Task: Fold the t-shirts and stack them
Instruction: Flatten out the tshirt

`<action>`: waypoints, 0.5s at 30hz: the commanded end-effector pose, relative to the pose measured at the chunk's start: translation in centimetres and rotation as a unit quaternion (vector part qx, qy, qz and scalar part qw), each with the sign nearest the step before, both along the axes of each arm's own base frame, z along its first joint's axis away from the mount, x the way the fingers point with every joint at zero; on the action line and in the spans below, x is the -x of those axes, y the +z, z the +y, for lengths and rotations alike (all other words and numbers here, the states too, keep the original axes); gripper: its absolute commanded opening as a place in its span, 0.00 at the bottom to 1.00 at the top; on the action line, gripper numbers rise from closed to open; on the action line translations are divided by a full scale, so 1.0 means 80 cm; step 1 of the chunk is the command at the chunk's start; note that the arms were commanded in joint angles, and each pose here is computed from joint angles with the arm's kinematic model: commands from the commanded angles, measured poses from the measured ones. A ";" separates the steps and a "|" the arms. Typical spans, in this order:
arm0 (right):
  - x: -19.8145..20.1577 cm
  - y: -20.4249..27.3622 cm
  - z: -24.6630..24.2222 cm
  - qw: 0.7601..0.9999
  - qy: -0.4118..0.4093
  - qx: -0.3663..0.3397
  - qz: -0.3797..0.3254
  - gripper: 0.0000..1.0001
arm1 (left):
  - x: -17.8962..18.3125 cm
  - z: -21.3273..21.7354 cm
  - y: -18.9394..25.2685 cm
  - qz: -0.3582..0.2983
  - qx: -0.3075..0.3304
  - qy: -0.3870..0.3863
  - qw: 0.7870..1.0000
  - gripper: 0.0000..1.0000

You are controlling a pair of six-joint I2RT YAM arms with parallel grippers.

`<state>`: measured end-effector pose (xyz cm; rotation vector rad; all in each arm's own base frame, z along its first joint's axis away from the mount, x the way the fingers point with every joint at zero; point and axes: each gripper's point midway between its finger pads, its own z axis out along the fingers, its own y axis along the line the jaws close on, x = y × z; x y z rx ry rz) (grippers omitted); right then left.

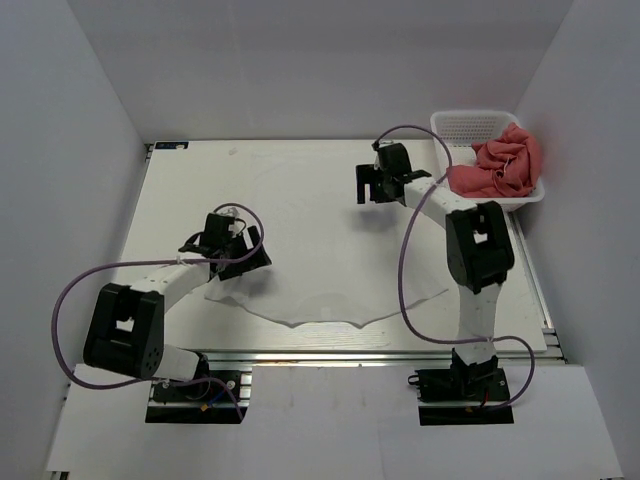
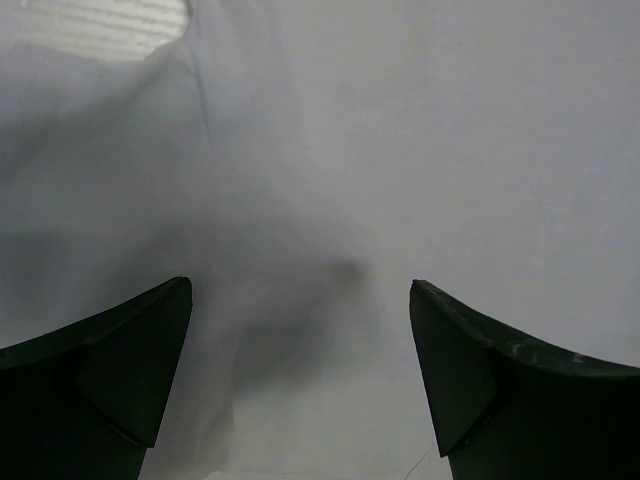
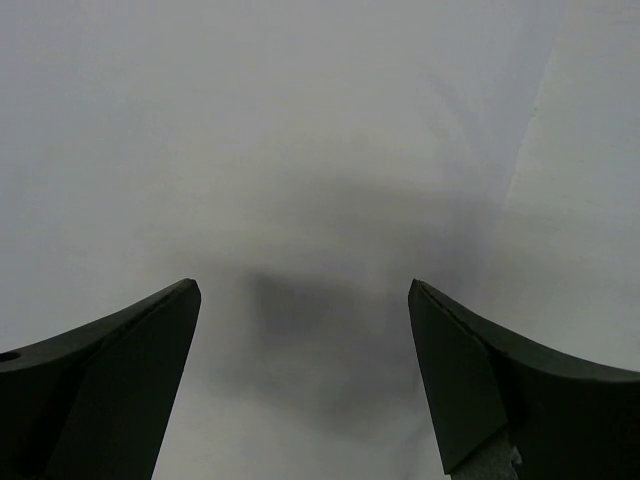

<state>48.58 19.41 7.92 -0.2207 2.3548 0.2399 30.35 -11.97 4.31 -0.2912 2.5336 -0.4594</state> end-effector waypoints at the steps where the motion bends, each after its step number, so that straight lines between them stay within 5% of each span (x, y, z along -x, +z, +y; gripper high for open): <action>1: -0.014 -0.019 0.009 0.999 -0.003 -0.005 0.032 0.90 | -0.003 0.003 0.013 -0.032 0.013 0.034 0.999 1.00; 11: 0.031 -0.087 -0.008 0.991 -0.054 -0.009 0.124 0.90 | -0.032 0.042 -0.047 0.072 -0.071 0.097 0.990 1.00; 15: 0.100 -0.104 -0.023 0.983 -0.078 -0.022 0.164 0.90 | -0.095 0.071 -0.049 0.085 -0.127 0.142 0.978 1.00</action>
